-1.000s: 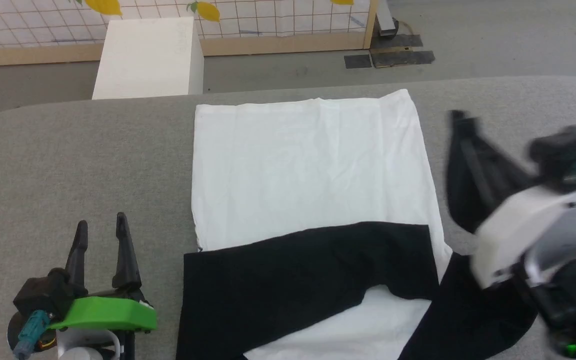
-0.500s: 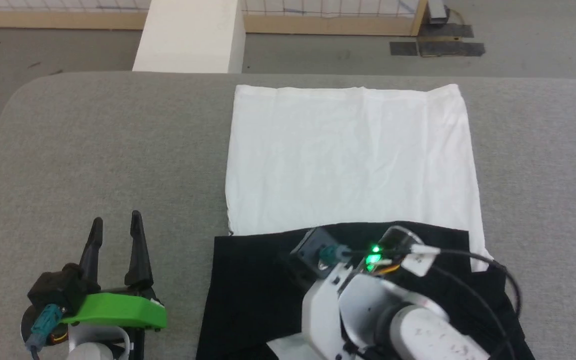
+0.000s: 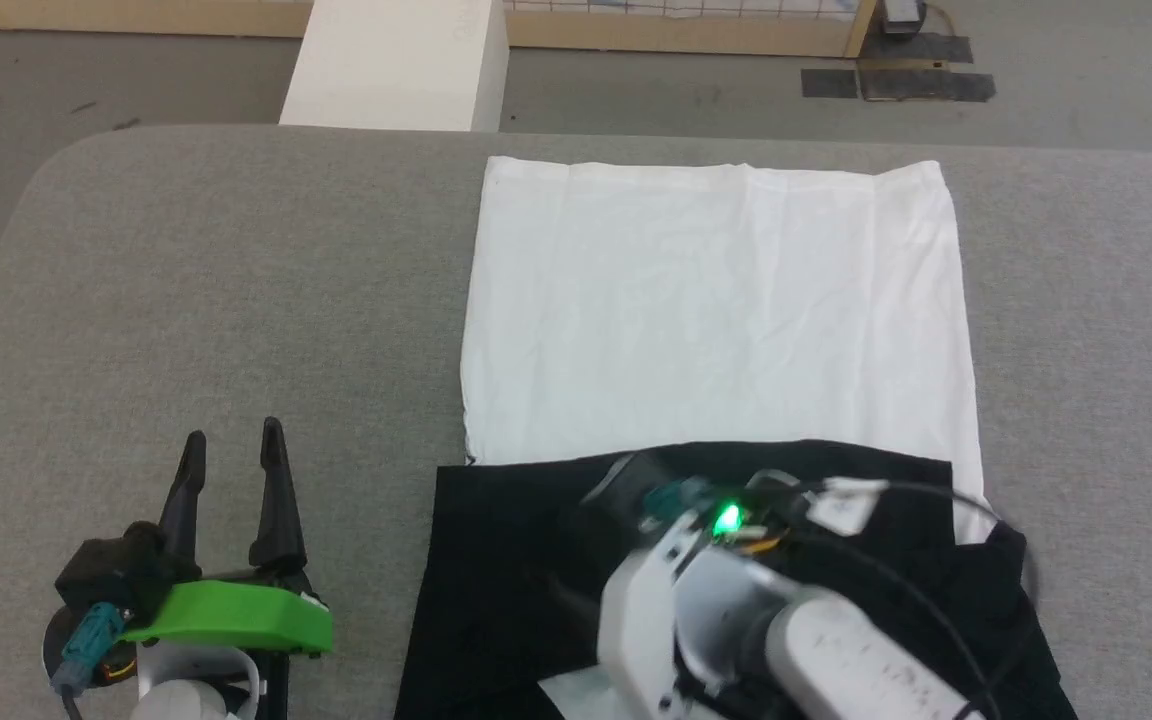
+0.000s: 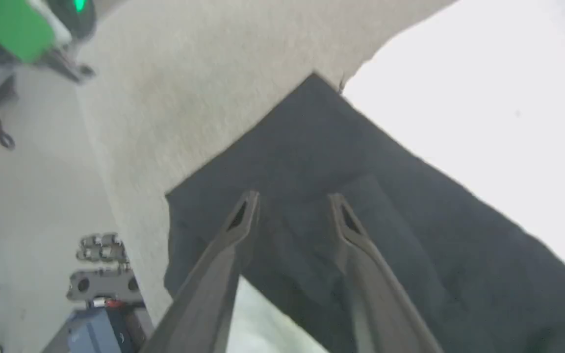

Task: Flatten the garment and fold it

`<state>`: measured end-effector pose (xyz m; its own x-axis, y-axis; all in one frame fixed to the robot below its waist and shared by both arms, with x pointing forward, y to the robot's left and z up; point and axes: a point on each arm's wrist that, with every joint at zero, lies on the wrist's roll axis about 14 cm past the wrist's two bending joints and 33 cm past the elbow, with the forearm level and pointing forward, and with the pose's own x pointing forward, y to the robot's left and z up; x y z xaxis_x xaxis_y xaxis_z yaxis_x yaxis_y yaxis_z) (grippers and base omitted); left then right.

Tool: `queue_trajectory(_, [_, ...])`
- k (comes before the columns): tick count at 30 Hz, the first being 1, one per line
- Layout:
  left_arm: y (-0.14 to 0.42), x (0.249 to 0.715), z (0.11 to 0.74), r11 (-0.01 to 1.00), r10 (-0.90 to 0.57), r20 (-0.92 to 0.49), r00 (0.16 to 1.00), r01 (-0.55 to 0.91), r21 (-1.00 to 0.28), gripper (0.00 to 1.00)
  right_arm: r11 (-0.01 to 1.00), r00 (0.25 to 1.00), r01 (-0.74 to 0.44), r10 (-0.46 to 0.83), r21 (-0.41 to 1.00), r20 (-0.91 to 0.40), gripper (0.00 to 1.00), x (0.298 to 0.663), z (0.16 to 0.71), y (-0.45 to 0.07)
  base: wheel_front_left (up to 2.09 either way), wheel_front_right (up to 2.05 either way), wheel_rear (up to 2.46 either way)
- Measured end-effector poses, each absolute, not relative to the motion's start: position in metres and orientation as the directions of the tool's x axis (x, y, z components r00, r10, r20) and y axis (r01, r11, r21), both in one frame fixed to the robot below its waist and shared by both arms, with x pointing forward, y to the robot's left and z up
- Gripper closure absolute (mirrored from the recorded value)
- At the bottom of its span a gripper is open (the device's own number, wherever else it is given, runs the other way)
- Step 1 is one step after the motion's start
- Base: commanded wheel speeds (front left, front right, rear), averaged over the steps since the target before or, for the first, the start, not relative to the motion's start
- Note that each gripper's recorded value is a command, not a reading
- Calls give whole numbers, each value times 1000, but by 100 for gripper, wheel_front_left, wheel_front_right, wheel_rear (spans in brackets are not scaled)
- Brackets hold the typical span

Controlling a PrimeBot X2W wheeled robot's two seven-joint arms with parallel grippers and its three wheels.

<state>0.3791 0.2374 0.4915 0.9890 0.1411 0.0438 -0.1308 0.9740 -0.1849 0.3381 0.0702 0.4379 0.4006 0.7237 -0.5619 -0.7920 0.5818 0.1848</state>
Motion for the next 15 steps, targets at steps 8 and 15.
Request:
queue_trajectory(8, [209,404,499,990,14,59,998,-5,-143,0,792,791,-583,604,179,-96,0,412,543,-2,0,0,0])
queue_trajectory(15, [167,477,527,978,-208,42,977,208,0,0,957,962,-271,271,100,12,0,431,551,-116,0,0,0])
